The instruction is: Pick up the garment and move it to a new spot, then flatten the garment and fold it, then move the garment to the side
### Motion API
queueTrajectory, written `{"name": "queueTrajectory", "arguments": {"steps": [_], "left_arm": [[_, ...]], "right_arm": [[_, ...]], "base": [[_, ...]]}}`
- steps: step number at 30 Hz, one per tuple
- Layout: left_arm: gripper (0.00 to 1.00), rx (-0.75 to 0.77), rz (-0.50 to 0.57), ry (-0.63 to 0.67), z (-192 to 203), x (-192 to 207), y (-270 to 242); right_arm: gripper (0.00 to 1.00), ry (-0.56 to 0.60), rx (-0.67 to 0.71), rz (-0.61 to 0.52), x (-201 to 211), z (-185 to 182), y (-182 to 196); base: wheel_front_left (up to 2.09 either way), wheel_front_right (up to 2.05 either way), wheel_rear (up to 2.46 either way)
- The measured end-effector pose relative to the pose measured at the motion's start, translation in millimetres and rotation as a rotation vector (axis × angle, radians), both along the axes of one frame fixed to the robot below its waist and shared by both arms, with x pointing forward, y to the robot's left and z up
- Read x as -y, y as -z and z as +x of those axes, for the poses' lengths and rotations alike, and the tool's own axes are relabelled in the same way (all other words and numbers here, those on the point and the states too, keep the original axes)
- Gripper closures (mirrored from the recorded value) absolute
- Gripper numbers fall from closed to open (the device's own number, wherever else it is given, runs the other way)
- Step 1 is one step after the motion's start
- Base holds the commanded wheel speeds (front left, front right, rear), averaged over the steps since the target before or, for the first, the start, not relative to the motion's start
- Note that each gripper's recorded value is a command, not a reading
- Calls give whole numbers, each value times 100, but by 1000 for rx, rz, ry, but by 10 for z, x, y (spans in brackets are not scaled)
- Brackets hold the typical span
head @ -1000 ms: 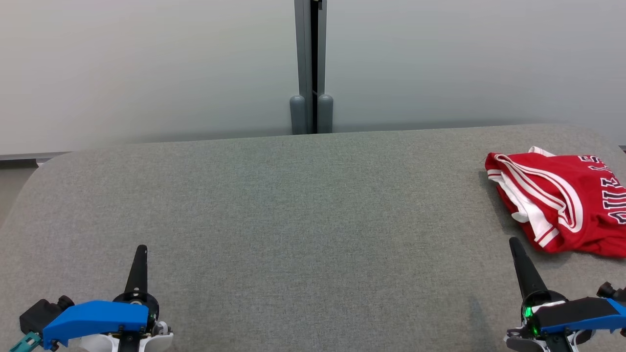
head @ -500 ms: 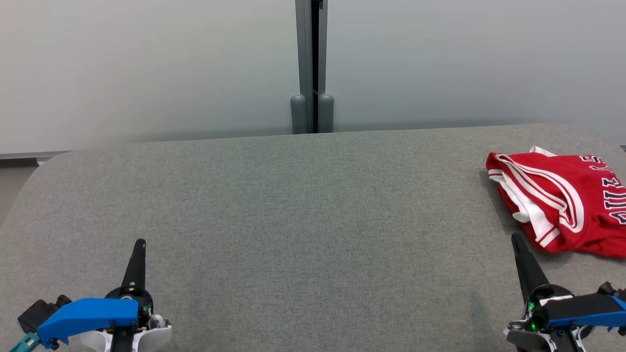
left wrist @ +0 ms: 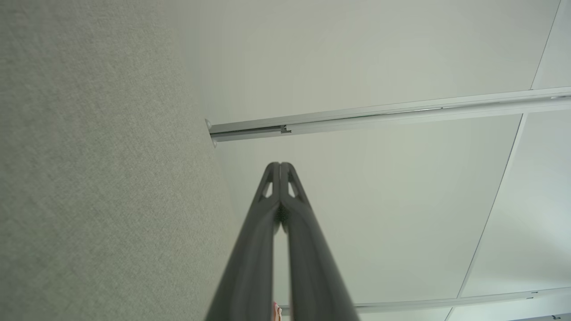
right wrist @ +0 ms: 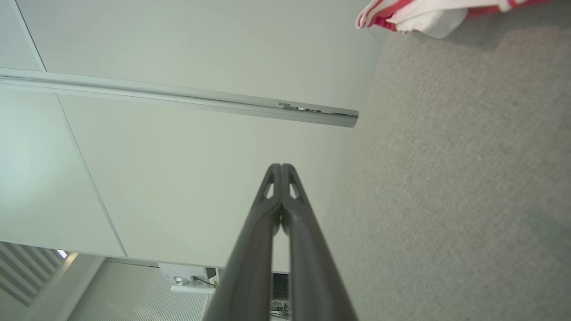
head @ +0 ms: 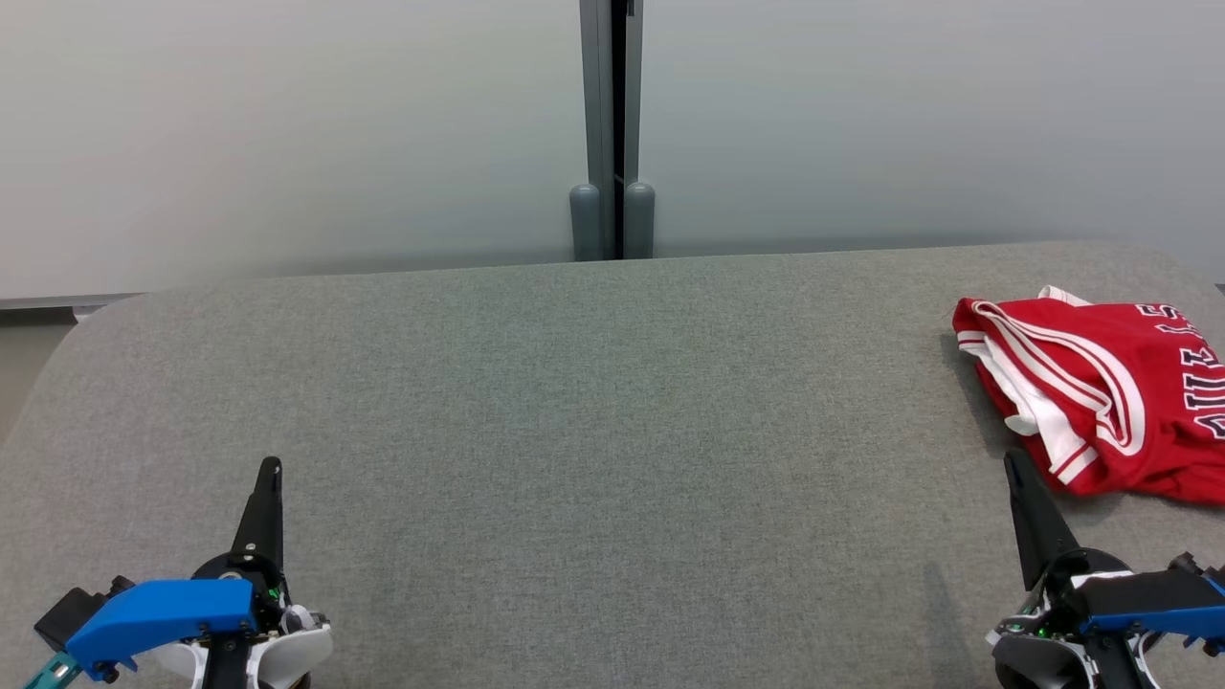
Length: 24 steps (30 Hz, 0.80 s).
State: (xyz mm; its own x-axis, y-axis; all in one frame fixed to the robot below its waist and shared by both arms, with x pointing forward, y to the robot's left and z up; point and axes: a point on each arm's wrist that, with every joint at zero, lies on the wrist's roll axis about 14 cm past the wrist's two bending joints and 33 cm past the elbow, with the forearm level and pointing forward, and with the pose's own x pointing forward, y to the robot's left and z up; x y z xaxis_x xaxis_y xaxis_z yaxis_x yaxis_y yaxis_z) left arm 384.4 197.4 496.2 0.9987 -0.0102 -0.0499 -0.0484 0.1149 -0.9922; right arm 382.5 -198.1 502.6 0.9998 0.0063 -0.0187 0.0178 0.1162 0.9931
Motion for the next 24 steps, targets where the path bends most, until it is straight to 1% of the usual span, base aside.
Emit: {"name": "queueTrajectory", "arguments": {"steps": [16,24], "left_arm": [[100,34,-113,-14,27,-28,-69],[100,40,-117,-14,33,-29,-83]], "right_arm": [[100,8,8,111,16,48,-16],[100,8,7,118,18,48,-13]], "base": [[0,0,0],[0,0,0]]}}
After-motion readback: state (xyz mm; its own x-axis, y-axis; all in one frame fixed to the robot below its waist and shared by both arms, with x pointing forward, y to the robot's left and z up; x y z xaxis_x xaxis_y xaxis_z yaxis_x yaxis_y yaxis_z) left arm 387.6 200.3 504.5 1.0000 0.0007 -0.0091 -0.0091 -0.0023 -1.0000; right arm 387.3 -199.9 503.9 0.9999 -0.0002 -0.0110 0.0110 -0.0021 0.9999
